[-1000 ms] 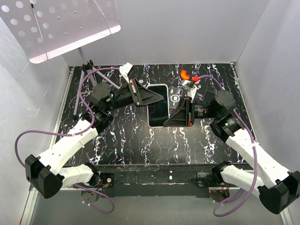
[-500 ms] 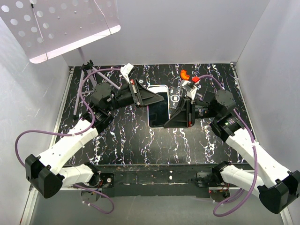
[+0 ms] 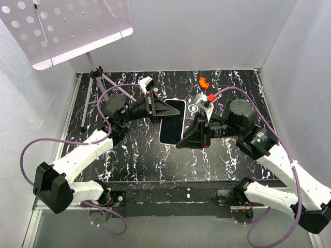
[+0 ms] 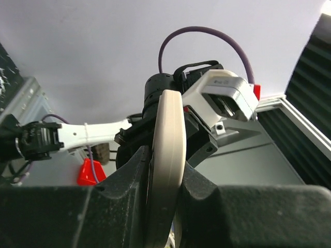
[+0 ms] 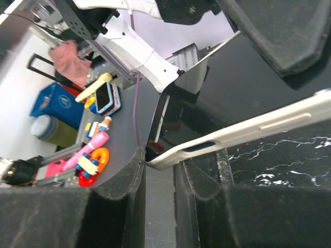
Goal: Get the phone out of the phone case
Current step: Remove the phone case from the phone.
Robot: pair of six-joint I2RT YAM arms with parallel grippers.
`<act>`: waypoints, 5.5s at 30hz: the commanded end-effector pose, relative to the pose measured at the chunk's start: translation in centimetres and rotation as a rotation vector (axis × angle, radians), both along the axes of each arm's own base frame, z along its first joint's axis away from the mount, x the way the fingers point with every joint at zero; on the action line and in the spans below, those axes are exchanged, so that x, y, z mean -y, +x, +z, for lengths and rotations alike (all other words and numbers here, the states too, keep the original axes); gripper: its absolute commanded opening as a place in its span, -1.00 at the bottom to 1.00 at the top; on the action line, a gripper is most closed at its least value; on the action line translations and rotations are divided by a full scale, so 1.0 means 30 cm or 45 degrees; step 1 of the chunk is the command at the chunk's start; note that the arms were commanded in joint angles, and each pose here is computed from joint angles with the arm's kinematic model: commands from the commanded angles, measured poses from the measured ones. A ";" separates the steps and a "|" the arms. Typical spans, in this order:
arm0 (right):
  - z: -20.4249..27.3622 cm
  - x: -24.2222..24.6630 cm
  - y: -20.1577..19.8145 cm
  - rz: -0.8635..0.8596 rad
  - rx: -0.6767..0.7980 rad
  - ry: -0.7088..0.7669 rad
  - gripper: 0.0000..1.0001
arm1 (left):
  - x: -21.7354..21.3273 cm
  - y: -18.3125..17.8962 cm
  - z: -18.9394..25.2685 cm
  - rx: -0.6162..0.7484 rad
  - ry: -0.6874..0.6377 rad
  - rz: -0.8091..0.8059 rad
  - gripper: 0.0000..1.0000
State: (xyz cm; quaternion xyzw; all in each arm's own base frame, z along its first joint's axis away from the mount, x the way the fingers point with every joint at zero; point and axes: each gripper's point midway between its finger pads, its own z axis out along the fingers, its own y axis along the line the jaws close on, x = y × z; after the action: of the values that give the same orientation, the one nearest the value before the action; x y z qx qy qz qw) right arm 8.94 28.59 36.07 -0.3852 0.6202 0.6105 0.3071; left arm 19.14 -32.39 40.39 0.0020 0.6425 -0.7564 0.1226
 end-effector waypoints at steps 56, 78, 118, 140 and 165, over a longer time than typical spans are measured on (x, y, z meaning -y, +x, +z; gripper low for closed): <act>0.057 0.020 0.121 -0.384 -0.608 0.072 -0.09 | -0.074 0.146 0.058 0.133 0.023 0.446 -1.00; 0.075 0.024 0.117 -0.363 -0.605 0.094 -0.14 | -0.069 0.142 0.052 0.151 0.030 0.430 -1.00; 0.073 -0.036 0.179 -0.290 -0.688 0.156 -0.97 | -0.085 0.023 -0.034 0.375 0.150 0.379 0.96; 0.130 0.108 0.141 -0.388 -0.787 0.351 -0.97 | -0.177 -0.101 -0.132 0.466 0.180 0.383 0.52; 0.133 0.108 0.152 -0.358 -0.856 0.424 -0.97 | -0.093 -0.092 -0.153 0.393 0.148 0.297 0.11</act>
State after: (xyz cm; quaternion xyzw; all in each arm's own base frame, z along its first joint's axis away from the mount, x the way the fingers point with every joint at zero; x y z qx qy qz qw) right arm 14.12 25.88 37.63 0.0112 0.6647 0.7227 0.1892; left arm 16.40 -29.40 34.58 0.0476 0.6685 -0.6794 0.2988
